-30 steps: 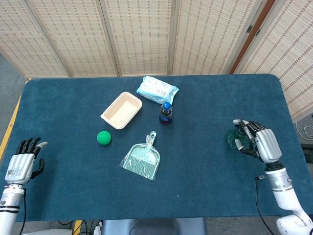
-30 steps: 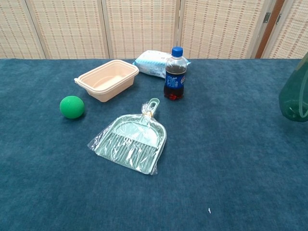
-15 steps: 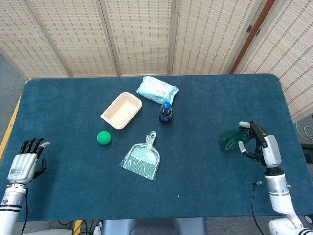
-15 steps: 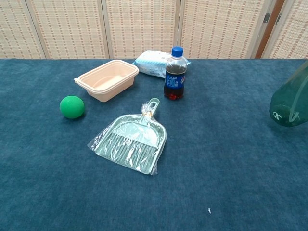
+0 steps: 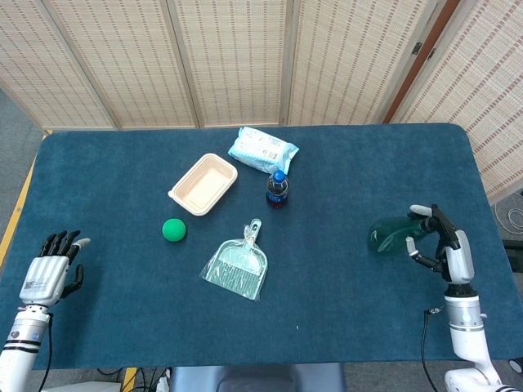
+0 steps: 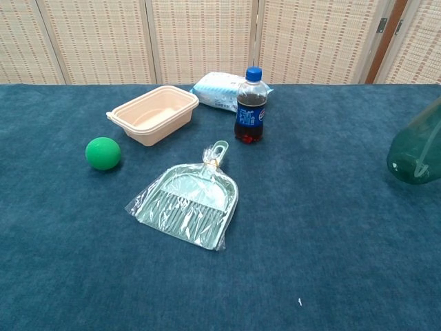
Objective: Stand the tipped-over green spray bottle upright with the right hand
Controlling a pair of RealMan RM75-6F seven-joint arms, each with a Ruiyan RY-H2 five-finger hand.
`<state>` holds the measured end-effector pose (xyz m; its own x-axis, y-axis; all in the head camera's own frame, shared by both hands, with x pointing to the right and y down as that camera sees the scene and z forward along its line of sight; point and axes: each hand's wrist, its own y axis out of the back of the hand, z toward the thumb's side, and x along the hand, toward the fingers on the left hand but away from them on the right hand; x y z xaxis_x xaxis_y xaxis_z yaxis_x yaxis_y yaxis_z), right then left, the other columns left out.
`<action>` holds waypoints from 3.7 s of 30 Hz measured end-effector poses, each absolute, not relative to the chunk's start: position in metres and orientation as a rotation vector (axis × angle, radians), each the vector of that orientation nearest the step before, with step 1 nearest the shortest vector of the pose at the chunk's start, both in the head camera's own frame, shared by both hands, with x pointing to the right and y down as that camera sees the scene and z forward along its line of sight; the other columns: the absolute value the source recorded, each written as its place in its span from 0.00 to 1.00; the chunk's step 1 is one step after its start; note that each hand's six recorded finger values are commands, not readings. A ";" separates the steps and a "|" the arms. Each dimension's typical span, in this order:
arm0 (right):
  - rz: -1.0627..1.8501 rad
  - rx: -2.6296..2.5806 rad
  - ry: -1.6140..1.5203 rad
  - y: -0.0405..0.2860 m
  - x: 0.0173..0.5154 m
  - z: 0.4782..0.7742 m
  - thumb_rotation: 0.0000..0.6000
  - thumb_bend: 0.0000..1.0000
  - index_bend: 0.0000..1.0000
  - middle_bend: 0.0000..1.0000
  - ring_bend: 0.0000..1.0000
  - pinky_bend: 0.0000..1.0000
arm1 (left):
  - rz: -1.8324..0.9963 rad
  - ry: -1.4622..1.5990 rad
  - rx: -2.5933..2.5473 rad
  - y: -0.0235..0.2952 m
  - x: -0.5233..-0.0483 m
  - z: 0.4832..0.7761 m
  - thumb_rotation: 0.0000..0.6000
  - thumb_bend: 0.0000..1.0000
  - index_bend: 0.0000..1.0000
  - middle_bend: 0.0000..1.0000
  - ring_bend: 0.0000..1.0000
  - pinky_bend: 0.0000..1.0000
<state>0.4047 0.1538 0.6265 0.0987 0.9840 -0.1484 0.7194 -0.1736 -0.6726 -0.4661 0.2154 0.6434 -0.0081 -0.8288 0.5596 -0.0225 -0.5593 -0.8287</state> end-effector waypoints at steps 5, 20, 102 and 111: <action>0.767 -1.973 -1.734 0.156 0.407 0.629 1.00 0.33 0.31 0.43 0.33 0.36 | -1.648 0.887 -1.638 0.217 -0.468 0.644 1.00 0.61 0.19 0.10 0.03 0.02; 0.847 -1.994 -1.758 0.160 0.416 0.650 1.00 0.33 0.31 0.43 0.33 0.36 | -1.657 0.878 -1.649 0.219 -0.468 0.648 1.00 0.61 0.19 0.10 0.03 0.02; 0.978 -1.933 -1.617 0.174 0.449 0.633 1.00 0.22 0.16 0.18 0.16 0.24 | -1.646 0.895 -1.621 0.217 -0.463 0.639 1.00 0.61 0.19 0.10 0.03 0.02; 1.154 -1.864 -1.430 0.177 0.460 0.619 1.00 0.22 0.16 0.18 0.15 0.24 | -1.649 0.903 -1.619 0.215 -0.465 0.639 1.00 0.61 0.19 0.10 0.03 0.02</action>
